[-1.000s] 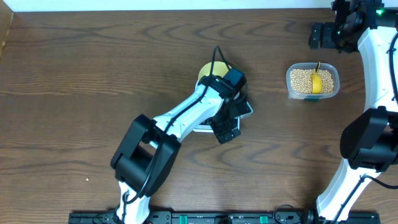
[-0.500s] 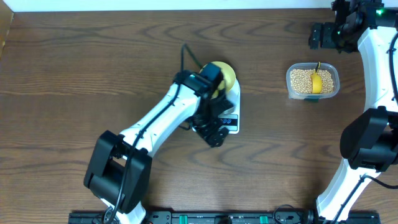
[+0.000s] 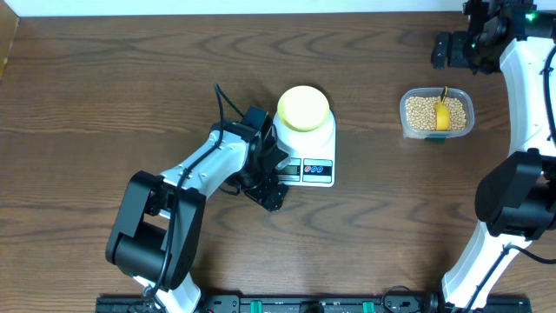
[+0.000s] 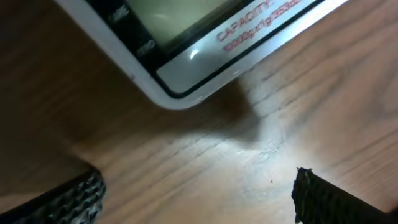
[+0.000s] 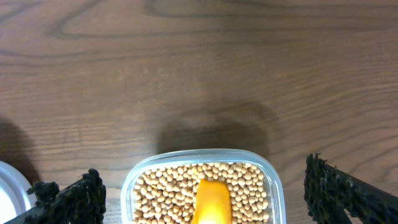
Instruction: Scoop item into bowl and weigh 50g on scale
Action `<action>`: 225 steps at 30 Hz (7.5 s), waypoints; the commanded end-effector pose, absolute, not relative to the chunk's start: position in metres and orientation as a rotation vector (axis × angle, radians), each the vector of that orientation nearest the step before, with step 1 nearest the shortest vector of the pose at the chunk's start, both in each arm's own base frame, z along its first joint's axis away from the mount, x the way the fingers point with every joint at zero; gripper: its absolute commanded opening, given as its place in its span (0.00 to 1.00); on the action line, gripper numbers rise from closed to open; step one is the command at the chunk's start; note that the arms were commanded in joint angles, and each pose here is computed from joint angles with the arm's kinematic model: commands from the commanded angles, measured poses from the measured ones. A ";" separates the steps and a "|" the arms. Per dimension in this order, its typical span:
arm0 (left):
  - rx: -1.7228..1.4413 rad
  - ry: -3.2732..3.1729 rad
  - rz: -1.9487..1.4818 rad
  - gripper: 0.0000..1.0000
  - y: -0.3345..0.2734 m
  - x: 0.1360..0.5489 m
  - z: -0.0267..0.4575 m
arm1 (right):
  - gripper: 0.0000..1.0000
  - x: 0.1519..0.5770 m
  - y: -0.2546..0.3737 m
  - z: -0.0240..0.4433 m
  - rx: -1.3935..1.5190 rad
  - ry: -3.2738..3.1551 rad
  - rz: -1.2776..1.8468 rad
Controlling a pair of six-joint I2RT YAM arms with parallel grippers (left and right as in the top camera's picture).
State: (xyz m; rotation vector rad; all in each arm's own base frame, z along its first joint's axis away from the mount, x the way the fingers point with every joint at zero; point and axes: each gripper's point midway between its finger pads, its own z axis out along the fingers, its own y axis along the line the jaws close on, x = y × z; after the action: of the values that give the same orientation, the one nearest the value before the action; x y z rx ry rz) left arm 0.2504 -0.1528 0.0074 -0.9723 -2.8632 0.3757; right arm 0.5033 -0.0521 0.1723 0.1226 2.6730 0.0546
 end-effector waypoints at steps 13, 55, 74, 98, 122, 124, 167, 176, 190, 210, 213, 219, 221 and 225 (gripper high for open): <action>-1.041 -2.906 0.246 0.98 -0.146 0.265 0.013 | 0.99 0.506 -0.052 0.175 0.115 2.665 0.060; -1.612 -2.503 0.415 0.98 -0.276 0.250 0.009 | 0.99 0.506 -0.052 0.175 0.115 2.665 0.060; -1.618 -2.544 0.312 0.98 -0.266 0.267 -0.001 | 0.99 0.506 -0.052 0.175 0.115 2.665 0.060; -1.583 -2.479 0.208 0.98 -0.248 0.263 -0.026 | 0.99 0.506 -0.052 0.175 0.115 2.665 0.060; -1.605 -2.638 0.243 0.98 -0.262 0.285 0.015 | 0.99 0.506 -0.052 0.175 0.115 2.665 0.060; -1.566 -2.698 0.341 0.98 -0.272 0.281 0.040 | 0.99 0.506 -0.052 0.175 0.115 2.665 0.060; -0.854 -2.988 0.220 0.98 -0.109 0.262 0.004 | 0.99 0.506 -0.052 0.175 0.115 2.665 0.060; -0.640 -3.329 0.286 0.98 -0.132 0.346 0.092 | 0.99 0.506 -0.052 0.175 0.115 2.665 0.060; -0.596 -3.667 0.469 0.66 -0.170 0.440 0.180 | 0.99 0.506 -0.052 0.175 0.115 2.665 0.060; -0.811 -3.487 0.458 0.33 -0.258 0.423 0.093 | 0.99 0.506 -0.052 0.175 0.115 2.665 0.060; -0.796 -3.475 0.403 0.28 -0.254 0.423 0.082 | 0.99 0.506 -0.052 0.175 0.115 2.665 0.060; -0.788 -3.449 0.384 0.20 -0.252 0.419 0.071 | 0.99 0.506 -0.052 0.175 0.115 2.665 0.060; -0.786 -3.436 0.377 0.20 -0.252 0.416 0.070 | 0.99 0.506 -0.052 0.175 0.115 2.665 0.060; -0.792 -3.368 0.393 0.20 -0.254 0.401 0.065 | 0.99 0.506 -0.052 0.175 0.115 2.665 0.060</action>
State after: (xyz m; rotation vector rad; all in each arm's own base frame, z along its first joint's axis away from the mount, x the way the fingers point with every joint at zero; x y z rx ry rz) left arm 0.4115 -0.2512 0.0725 -0.7938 -3.4154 0.3876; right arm 0.5033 -0.0521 0.1723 0.1226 2.6730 0.0546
